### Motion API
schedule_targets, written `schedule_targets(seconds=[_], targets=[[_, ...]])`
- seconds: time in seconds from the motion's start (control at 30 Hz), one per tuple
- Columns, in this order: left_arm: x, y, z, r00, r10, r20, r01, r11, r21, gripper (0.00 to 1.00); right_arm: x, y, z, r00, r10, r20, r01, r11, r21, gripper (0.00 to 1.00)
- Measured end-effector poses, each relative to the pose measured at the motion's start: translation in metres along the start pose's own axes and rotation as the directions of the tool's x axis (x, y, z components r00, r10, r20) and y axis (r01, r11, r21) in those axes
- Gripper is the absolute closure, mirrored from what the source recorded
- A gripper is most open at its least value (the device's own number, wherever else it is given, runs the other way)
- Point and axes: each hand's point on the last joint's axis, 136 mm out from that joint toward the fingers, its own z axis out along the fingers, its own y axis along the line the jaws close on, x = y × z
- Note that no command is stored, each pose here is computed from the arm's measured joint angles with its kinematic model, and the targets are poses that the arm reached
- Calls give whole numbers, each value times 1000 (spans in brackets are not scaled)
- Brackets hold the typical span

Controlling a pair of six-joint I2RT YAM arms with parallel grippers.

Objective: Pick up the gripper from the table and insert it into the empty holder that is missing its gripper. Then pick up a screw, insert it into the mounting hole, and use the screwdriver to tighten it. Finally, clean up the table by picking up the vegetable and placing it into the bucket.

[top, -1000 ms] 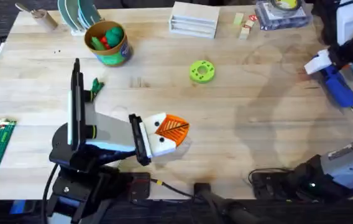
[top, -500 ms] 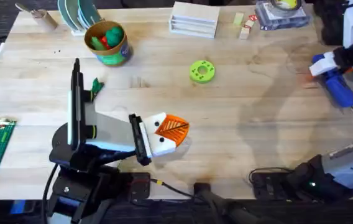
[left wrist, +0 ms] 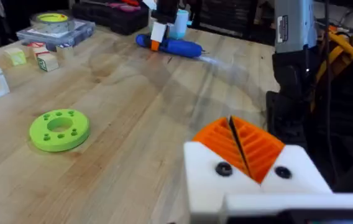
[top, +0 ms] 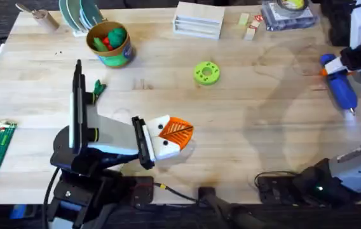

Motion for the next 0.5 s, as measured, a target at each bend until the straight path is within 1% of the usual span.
schedule_targets(seconds=[0.07,0.13,0.5], targets=[[0,0,0,1000,0,0,0,1000,0,986,0,0,0,1000,0,1,0,1000,1,888],[0,0,0,1000,0,0,0,1000,0,986,0,0,0,1000,0,1,0,1000,1,910],[0,0,0,1000,0,0,0,1000,0,986,0,0,0,1000,0,-1,0,1000,0,911]])
